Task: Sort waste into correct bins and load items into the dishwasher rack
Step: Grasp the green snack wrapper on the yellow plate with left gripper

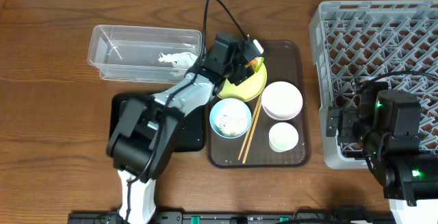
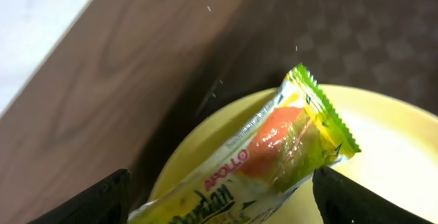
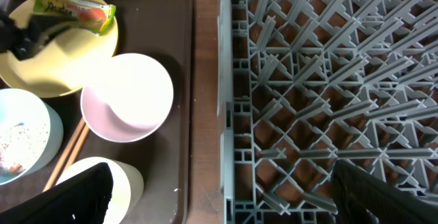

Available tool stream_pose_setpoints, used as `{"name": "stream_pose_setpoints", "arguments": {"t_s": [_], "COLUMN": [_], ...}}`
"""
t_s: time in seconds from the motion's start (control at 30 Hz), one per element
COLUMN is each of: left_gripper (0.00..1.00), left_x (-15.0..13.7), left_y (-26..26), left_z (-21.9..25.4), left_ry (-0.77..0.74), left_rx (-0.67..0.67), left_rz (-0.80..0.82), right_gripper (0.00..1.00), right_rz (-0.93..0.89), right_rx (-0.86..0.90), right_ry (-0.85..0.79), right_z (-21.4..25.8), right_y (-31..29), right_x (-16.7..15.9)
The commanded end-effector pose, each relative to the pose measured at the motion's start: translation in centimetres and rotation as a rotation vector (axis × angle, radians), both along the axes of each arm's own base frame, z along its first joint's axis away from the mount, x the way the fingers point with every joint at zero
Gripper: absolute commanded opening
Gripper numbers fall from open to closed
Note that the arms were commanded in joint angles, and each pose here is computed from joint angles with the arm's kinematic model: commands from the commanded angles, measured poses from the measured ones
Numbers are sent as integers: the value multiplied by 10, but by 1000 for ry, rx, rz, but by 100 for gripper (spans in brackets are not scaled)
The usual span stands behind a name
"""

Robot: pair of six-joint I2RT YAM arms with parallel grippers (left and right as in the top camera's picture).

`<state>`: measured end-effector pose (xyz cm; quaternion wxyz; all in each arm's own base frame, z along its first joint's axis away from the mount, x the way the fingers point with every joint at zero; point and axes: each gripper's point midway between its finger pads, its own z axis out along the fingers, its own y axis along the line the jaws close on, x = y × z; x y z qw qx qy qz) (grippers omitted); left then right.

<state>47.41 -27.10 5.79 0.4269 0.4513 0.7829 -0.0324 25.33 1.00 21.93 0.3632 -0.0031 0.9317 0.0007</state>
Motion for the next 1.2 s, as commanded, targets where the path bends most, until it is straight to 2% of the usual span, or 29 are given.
{"name": "stream_pose_setpoints", "arguments": {"t_s": [0.0,0.33,0.77,1.03,1.17], "left_gripper": [85,79,80,80,74], "left_x": [5,5,6,9,9], "left_y": [-7,-6,-6,-7,-8], "left_z": [-9,-23,-27,-23,-23], "left_ry": [-13,-26,-94,-113,-112], "left_rx": [-4,48,142,139,138], "left_rz": [-22,-64,-154,-157,-157], "right_gripper": [99,99,99,99,99], "right_rz": [-4,-4,-4,-4,-4], "right_rx": [-1,-1,-2,-3,-4], "right_ry": [-16,-12,0,6,18], "right_z": [8,7,5,4,2], "right_y": [0,0,0,0,0], "right_x": [0,0,-3,-4,-6]}}
